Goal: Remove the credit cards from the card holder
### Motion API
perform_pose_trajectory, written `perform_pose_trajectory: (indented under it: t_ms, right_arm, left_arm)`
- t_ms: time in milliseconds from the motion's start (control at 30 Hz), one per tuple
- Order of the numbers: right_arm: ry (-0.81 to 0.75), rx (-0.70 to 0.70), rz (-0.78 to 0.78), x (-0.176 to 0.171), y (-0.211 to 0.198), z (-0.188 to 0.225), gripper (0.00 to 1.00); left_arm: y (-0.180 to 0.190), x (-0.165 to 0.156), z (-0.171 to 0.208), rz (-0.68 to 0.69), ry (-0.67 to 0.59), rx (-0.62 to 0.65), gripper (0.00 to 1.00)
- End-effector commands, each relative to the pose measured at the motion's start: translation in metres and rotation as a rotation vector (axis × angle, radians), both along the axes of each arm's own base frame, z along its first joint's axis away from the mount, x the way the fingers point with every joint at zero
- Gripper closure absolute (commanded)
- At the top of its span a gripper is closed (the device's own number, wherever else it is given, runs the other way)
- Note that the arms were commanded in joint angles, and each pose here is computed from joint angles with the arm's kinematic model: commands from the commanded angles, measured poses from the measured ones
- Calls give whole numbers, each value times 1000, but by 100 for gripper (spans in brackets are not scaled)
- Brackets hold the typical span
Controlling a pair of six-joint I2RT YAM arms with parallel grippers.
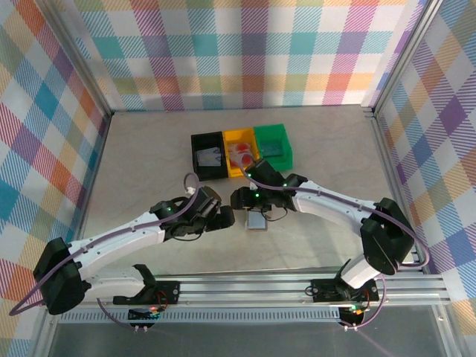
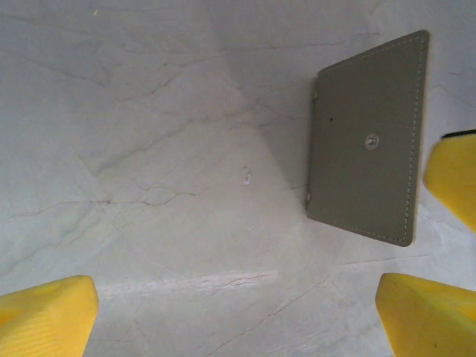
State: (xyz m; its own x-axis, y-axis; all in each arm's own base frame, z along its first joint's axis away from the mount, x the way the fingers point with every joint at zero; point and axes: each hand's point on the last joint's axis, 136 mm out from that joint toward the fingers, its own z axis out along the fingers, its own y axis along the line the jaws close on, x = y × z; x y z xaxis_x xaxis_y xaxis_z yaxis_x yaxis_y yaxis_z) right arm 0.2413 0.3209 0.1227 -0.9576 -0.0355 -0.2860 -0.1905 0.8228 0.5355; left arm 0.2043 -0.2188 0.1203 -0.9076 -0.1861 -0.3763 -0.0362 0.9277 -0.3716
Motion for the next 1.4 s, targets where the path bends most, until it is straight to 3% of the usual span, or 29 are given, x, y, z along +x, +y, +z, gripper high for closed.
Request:
perform_pose_trajectory:
  t_ms: [0, 367, 533, 667, 900, 1267, 1367]
  right_arm:
    - [19, 34, 17, -6, -2, 4, 44]
    - [57, 132, 54, -2, 16, 5, 39]
    - [-65, 102, -52, 9, -29, 37, 34]
    - [-19, 50, -163, 13, -81, 31, 32]
    - [-14, -3, -306, 7, -138, 20, 30]
    - [-51, -34, -406, -4, -179, 19, 28]
    - [-74, -26, -422, -6, -185, 22, 27]
  left_arm:
    - [-13, 1, 7, -61, -7, 3, 3]
    - [-41, 2, 5, -139, 20, -25, 4]
    - [-47, -2, 6, -183, 9, -5, 4]
    - [-60, 2, -1, -227, 24, 71, 3]
    - [-77, 12, -22, -293, 71, 297, 3]
    - [-102, 33, -46, -337, 126, 610, 2]
    - [-105, 36, -49, -329, 129, 633, 2]
